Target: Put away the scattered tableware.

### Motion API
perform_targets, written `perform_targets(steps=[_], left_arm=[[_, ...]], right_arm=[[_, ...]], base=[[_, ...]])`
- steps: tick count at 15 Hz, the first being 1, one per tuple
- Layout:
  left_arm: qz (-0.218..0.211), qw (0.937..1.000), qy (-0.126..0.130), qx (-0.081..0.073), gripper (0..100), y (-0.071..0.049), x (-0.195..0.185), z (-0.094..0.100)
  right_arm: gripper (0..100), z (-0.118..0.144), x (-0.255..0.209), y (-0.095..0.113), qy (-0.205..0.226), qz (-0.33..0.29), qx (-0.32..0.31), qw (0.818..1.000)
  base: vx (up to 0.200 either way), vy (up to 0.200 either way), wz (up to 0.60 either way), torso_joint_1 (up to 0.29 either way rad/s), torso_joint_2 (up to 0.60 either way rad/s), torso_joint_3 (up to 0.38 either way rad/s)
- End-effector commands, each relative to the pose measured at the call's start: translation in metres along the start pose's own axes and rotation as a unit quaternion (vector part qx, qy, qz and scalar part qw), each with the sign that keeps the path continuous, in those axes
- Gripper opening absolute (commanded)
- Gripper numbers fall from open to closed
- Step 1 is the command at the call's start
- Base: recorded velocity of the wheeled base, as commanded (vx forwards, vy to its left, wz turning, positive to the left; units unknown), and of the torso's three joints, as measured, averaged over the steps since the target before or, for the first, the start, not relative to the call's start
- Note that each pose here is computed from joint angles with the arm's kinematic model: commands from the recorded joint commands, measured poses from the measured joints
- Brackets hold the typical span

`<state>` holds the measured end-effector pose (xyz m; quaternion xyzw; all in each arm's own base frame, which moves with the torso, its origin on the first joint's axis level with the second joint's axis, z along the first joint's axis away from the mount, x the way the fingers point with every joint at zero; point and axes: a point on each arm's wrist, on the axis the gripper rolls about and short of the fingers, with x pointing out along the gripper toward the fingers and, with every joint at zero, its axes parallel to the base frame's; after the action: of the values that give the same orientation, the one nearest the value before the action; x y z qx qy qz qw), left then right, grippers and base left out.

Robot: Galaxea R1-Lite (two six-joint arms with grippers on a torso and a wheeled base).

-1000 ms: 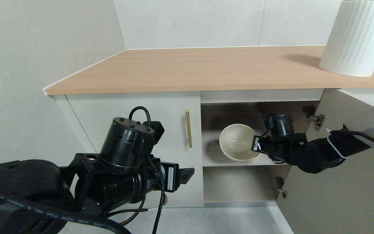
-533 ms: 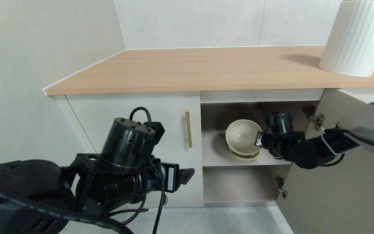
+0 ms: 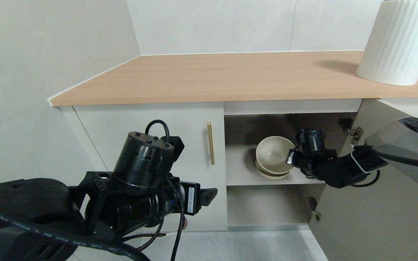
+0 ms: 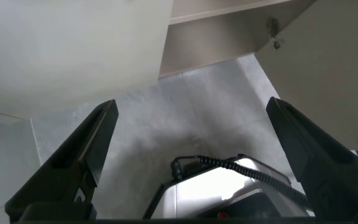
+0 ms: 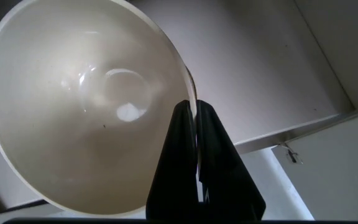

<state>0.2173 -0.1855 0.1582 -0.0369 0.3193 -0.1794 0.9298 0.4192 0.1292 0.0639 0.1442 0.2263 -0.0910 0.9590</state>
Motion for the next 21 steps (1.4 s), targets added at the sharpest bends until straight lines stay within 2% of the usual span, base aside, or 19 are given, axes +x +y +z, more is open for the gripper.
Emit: perform_targets(steps=[1, 21], left_arm=[[0.000, 1.0000, 0.000, 0.000, 100, 0.000, 0.000, 0.000], [0.006, 1.0000, 0.003, -0.001, 100, 0.002, 0.002, -0.001]], right_arm=[[0, -0.005, 0.007, -0.002, 0.005, -0.005, -0.002, 1.000], [0, -0.013, 0.024, 0.006, 0.007, -0.003, -0.006, 1.000]], base=[[0.000, 0.000, 0.00, 0.000, 0.00, 0.000], [0.000, 0.000, 0.00, 0.000, 0.00, 0.000]])
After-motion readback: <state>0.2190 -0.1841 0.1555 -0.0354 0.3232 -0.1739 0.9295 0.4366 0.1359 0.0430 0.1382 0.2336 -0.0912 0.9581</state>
